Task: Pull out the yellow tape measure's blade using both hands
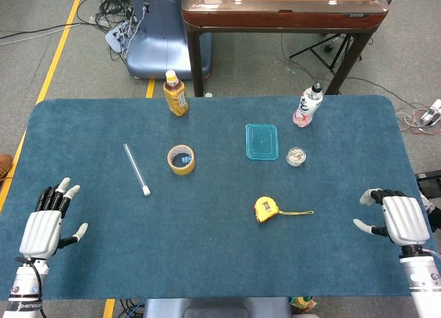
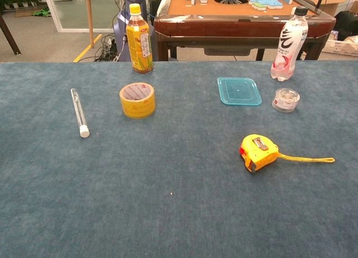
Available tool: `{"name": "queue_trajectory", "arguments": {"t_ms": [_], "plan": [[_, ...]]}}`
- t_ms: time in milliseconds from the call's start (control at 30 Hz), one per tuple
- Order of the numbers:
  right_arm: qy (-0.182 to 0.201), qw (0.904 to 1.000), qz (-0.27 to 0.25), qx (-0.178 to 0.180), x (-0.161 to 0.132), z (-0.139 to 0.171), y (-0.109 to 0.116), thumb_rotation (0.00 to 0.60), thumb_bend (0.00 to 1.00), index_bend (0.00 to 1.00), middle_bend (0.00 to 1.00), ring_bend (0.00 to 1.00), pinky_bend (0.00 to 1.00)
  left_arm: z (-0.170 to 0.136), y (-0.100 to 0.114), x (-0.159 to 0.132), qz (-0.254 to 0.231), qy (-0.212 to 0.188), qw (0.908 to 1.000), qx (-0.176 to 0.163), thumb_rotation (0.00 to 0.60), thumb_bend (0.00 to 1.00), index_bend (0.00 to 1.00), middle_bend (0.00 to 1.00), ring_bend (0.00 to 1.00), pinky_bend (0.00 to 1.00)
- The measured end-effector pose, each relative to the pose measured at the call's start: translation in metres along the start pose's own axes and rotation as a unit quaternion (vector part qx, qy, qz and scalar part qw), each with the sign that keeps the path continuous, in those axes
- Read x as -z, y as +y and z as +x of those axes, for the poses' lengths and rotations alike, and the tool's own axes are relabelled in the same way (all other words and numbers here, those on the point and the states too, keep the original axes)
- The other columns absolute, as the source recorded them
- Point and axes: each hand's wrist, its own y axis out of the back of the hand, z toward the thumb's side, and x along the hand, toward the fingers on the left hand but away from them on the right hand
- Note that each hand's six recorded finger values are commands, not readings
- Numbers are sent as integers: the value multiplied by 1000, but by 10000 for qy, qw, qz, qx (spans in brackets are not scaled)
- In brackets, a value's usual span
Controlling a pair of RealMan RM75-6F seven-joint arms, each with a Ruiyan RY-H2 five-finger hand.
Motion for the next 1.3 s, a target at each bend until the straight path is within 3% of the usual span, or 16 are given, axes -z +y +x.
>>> {"name": "queue_trajectory", "arguments": {"t_ms": [200, 433, 767, 1300], "plan": [[260, 9996, -4, -106, -13, -6, -4, 600, 160, 496, 464, 437, 422, -2, 1, 0, -14, 6, 10000, -46, 600, 247, 126, 0, 0, 0], [846, 9948, 142, -546, -48, -29, -23, 600, 83, 369, 393, 379, 422, -4, 3, -1, -42, 1, 10000, -61, 600, 247, 126, 0, 0, 0], [1837, 9726, 614, -1284, -124, -77, -73, 600, 7, 236, 304, 310, 422, -9, 10, 3, -76, 75, 9998, -151, 600, 247, 126, 0, 0, 0], [2279, 9500, 1313, -1683, -165, -109, -122, 600, 9, 234, 302, 306, 422, -14, 13, 7, -141, 172, 9996, -166, 600, 247, 125, 0, 0, 0]]}}
